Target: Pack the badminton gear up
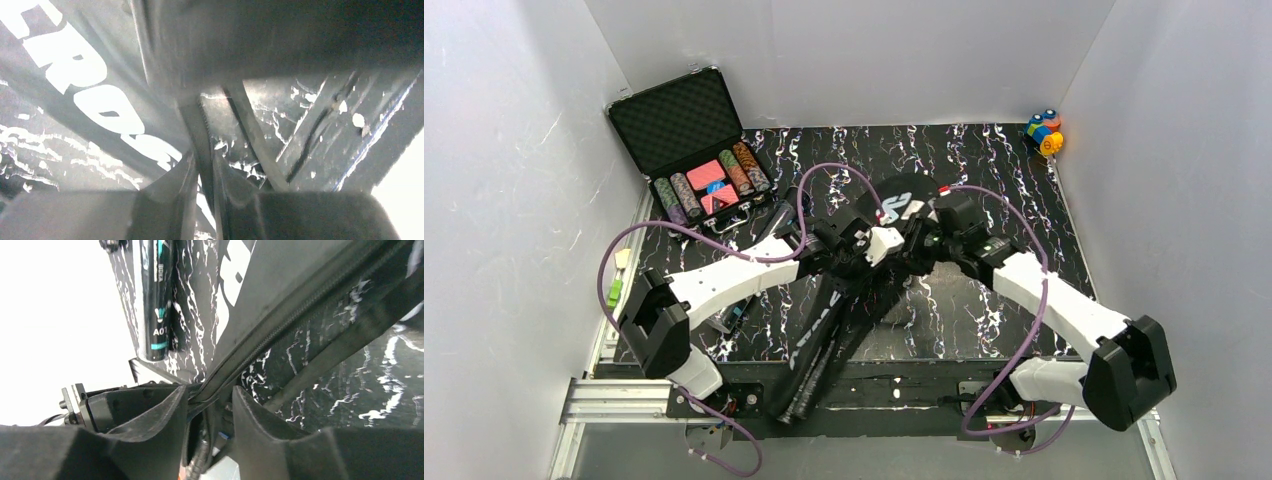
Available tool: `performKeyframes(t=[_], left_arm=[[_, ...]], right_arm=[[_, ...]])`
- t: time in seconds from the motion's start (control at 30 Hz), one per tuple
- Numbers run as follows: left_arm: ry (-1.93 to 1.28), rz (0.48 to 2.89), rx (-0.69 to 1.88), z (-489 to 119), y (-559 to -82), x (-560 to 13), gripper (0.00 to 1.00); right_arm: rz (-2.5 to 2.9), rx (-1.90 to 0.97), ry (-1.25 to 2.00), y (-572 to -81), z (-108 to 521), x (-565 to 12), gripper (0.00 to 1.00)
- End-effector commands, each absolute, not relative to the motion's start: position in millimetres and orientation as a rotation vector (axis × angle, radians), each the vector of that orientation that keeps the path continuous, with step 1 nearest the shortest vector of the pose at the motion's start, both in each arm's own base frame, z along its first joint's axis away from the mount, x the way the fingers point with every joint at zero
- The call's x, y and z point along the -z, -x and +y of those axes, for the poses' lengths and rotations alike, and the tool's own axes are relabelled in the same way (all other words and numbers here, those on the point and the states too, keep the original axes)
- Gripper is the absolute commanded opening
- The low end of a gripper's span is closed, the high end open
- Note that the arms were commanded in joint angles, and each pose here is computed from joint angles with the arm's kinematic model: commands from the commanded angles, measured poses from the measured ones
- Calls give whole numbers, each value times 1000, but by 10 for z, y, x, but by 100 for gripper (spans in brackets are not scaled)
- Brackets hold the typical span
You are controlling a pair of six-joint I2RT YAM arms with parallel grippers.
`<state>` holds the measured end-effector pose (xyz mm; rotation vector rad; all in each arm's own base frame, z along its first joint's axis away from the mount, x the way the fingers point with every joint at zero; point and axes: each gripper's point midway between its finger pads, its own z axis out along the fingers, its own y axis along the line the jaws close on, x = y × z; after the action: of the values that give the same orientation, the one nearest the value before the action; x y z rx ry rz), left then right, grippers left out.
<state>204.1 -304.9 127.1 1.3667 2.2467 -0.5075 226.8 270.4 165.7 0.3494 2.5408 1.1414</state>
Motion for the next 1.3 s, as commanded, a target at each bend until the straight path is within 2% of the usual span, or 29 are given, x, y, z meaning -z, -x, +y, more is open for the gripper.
performKeyframes(t=[0.0, 0.13, 0.43, 0.7, 0.97, 1.13, 1.27], left_arm=[[-1337, 2145, 546, -3052, -2020, -1632, 9], [-1328, 2139, 571, -3074, -2028, -1726, 0], [-1277, 2134, 564, -3099, -2139, -1863, 0], [-1017, 2268, 526, -3071, -2567, -1924, 0], [-857, 2339, 520, -2939, -2772, -1885, 0], [-809, 2318, 519, -2890, -2764, -1975, 0], [-808, 2317, 537, -2904, -2741, -1971, 0]], right_arm=[[2446, -1173, -400, -2386, 2500, -1919, 49], [2414, -1158, -466, -2470, 2299, -1939, 54], [2350, -1175, -538, -2542, 2046, -2075, 61], [2328, -1182, -505, -2512, 2019, -2248, 72], [2320, -1211, -481, -2616, 2091, -2359, 75], [2352, -1177, -509, -3061, 2396, -2150, 81], [2297, -1156, -598, -3304, 2429, -1989, 81]])
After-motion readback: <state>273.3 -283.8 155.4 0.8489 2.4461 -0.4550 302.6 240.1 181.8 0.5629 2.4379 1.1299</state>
